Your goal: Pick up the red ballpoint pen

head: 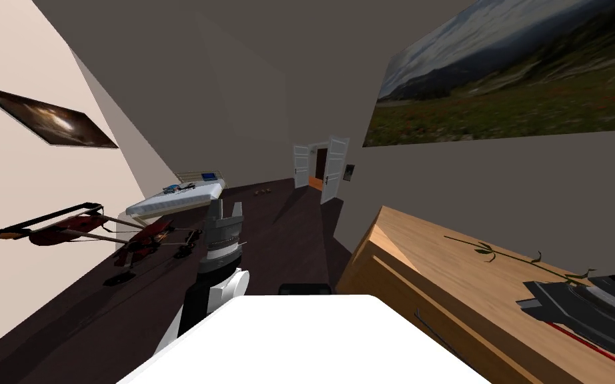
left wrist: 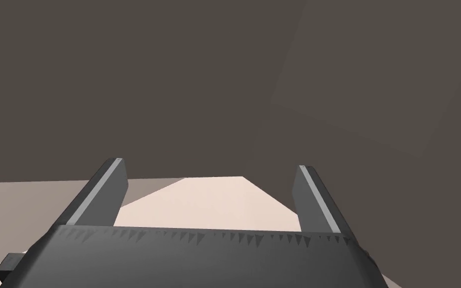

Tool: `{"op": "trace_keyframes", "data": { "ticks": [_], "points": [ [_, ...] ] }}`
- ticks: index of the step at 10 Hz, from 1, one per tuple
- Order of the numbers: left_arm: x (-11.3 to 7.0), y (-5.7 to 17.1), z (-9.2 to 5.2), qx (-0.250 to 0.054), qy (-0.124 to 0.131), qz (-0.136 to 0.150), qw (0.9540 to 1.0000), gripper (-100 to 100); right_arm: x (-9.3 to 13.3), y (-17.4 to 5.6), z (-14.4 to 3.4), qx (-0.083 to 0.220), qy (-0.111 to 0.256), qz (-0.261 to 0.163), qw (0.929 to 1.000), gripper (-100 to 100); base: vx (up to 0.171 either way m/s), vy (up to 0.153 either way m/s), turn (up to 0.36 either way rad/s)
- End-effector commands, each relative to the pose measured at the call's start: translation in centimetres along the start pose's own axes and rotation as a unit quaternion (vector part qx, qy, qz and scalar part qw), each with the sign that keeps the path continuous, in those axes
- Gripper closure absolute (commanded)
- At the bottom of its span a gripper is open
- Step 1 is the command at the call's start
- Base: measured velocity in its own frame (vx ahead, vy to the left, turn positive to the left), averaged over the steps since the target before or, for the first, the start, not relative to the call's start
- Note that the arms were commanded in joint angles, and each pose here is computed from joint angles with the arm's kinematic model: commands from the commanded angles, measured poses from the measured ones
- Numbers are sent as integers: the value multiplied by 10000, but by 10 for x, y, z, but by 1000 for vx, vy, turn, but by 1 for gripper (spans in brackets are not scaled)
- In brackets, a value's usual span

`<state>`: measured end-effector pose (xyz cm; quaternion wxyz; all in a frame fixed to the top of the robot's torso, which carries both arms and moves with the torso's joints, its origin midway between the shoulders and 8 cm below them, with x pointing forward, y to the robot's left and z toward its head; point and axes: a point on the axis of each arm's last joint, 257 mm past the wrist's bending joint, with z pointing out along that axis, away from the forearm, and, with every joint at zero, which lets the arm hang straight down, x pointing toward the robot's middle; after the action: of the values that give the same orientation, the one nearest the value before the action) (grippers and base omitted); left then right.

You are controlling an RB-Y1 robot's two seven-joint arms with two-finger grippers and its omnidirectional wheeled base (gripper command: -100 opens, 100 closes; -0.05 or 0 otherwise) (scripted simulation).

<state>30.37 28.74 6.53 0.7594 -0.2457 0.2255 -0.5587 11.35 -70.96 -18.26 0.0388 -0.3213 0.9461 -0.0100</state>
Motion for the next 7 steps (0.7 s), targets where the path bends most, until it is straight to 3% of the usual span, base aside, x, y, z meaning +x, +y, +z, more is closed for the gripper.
{"op": "trace_keyframes", "data": {
  "ticks": [1,2,4,5,6,7],
  "points": [
    [0,0,0,0,0,0,10000,0,-31,-9,1,-4,-2,-252,9997,100,42,-16,-299],
    [0,0,0,0,0,1,10000,0,-39,-13,-2,54,-74,-295,9995,100,30,-4,-134],
    [0,0,0,0,0,-1,10000,0,-32,-8,1,-15,-7,-266,9996,100,4,-3,45],
    [0,0,0,0,0,-1,10000,0,-55,-13,0,-15,4,-485,9988,100,21,-11,-292],
    [0,0,0,0,0,1,10000,0,-47,-10,1,-10,-13,-408,9992,100,15,2,-84],
    [0,0,0,0,0,-1,10000,0,-48,-10,2,-11,-8,-408,9992,0,1,1,11]
  ]
}}
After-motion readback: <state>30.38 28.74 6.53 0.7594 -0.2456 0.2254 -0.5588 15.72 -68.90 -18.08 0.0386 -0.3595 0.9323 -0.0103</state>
